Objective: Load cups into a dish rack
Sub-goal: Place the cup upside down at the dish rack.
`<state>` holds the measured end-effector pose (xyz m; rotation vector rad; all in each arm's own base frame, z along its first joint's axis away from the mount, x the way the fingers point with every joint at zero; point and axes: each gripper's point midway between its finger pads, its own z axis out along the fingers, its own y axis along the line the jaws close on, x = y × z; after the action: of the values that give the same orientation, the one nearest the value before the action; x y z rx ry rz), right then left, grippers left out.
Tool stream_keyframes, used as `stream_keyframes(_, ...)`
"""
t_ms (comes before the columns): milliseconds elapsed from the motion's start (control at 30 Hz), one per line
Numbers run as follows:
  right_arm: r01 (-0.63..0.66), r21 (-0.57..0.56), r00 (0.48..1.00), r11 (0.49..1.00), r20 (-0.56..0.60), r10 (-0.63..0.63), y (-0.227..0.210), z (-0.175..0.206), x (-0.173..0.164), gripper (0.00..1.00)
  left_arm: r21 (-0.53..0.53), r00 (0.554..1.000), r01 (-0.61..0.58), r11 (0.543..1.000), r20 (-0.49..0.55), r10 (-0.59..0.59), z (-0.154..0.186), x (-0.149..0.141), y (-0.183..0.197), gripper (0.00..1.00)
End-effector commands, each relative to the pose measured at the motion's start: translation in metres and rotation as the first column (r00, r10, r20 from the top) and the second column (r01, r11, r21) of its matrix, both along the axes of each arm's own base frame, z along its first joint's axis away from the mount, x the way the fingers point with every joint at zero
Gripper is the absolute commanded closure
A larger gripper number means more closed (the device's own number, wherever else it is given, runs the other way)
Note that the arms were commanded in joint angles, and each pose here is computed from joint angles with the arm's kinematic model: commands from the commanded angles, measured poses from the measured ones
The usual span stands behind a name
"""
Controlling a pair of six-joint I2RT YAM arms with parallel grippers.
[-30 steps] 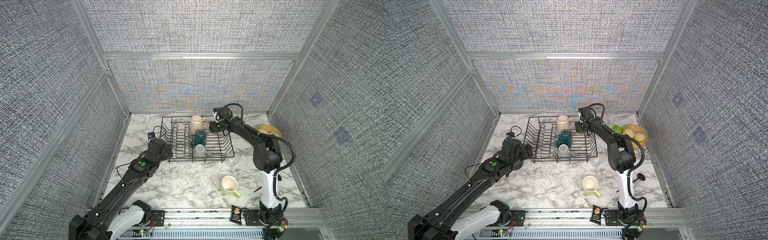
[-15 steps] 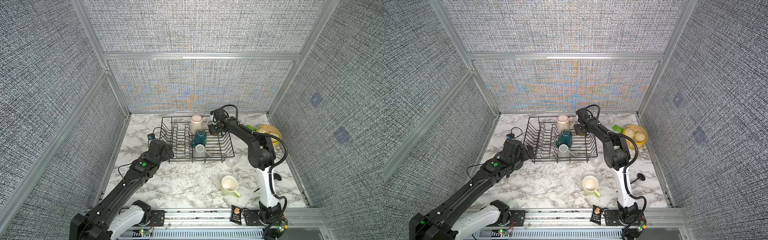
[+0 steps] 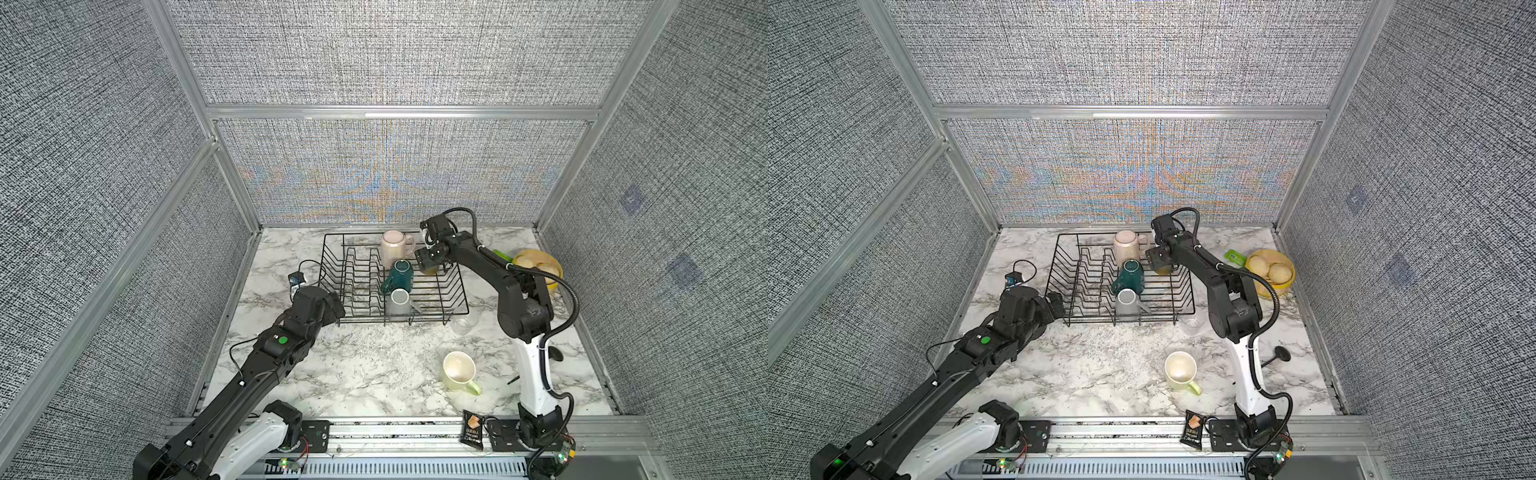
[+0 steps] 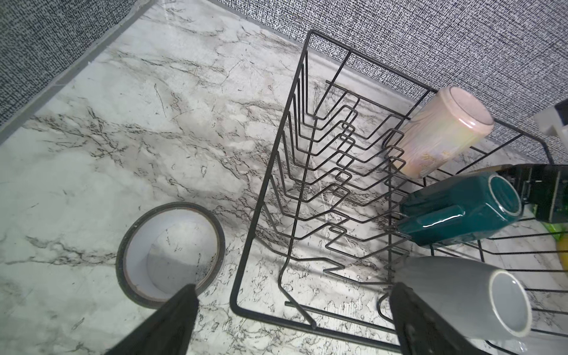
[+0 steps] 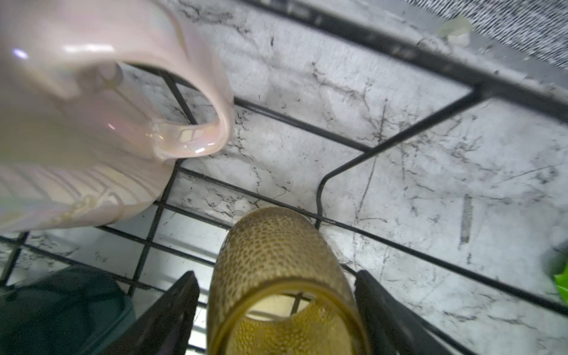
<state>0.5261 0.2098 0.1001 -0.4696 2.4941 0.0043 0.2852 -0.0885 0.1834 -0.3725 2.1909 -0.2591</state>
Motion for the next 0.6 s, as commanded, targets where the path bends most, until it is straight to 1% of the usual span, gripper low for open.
stream_keyframes(0, 0.022, -0.016, 1.0, 1.0, 0.009, -0.022, -0.005, 0.015, -0.003, 0.18, -0.024, 0.999, -0.023, 0.999, 0.022, 0.024, 0.004, 0.001, 0.002, 0.02)
stream_keyframes(67, 0.033, -0.005, 0.999, 0.999, 0.01, -0.033, -0.007, 0.03, -0.008, 0.17, -0.042, 0.999, 0.0, 0.999, 0.043, 0.002, 0.005, 0.001, -0.002, 0.02)
stream_keyframes(100, 0.049, 0.003, 0.999, 0.999, 0.015, -0.049, -0.009, 0.04, -0.012, 0.17, -0.056, 0.998, 0.02, 0.998, 0.058, -0.016, 0.008, 0.002, -0.006, 0.01)
stream_keyframes(167, 0.076, 0.026, 0.997, 0.997, 0.016, -0.076, -0.012, 0.056, -0.019, 0.17, -0.094, 0.991, 0.091, 0.991, 0.105, -0.081, 0.015, 0.003, -0.019, 0.0)
stream_keyframes(233, 0.093, 0.047, 0.995, 0.995, 0.023, -0.094, -0.016, 0.073, -0.03, 0.17, -0.142, 0.967, 0.202, 0.969, 0.184, -0.175, 0.026, 0.004, -0.038, 0.0)
stream_keyframes(267, 0.098, 0.053, 0.995, 0.994, 0.026, -0.099, -0.018, 0.078, -0.034, 0.18, -0.16, 0.957, 0.236, 0.959, 0.21, -0.2, 0.03, 0.004, -0.045, 0.0)
stream_keyframes(333, 0.107, 0.061, 0.993, 0.992, 0.037, -0.109, -0.025, 0.09, -0.047, 0.17, -0.175, 0.934, 0.314, 0.933, 0.234, -0.27, 0.038, 0.003, -0.059, 0.0)
stream_keyframes(367, 0.116, 0.062, 0.992, 0.991, 0.047, -0.119, -0.03, 0.097, -0.054, 0.17, -0.165, 0.909, 0.383, 0.909, 0.242, -0.339, 0.042, 0.0, -0.07, 0.0)
stream_keyframes(400, 0.124, 0.063, 0.99, 0.99, 0.059, -0.128, -0.035, 0.104, -0.06, 0.17, -0.154, 0.874, 0.461, 0.874, 0.251, -0.416, 0.048, -0.005, -0.082, 0.0)
stream_keyframes(433, 0.134, 0.062, 0.988, 0.989, 0.067, -0.138, -0.039, 0.107, -0.067, 0.17, -0.154, 0.847, 0.511, 0.845, 0.259, -0.465, 0.052, -0.009, -0.09, 0.01)
stream_keyframes(467, 0.149, 0.063, 0.985, 0.987, 0.08, -0.154, -0.045, 0.113, -0.074, 0.17, -0.163, 0.817, 0.558, 0.814, 0.278, -0.505, 0.056, -0.013, -0.099, 0.01)
stream_keyframes(500, 0.174, 0.063, 0.98, 0.983, 0.09, -0.179, -0.053, 0.117, -0.082, 0.17, -0.154, 0.777, 0.611, 0.776, 0.304, -0.552, 0.059, -0.016, -0.108, 0.01)
stream_keyframes(567, 0.257, 0.057, 0.959, 0.965, 0.111, -0.262, -0.073, 0.125, -0.098, 0.17, -0.156, 0.737, 0.663, 0.732, 0.31, -0.601, 0.059, -0.02, -0.118, 0.01)
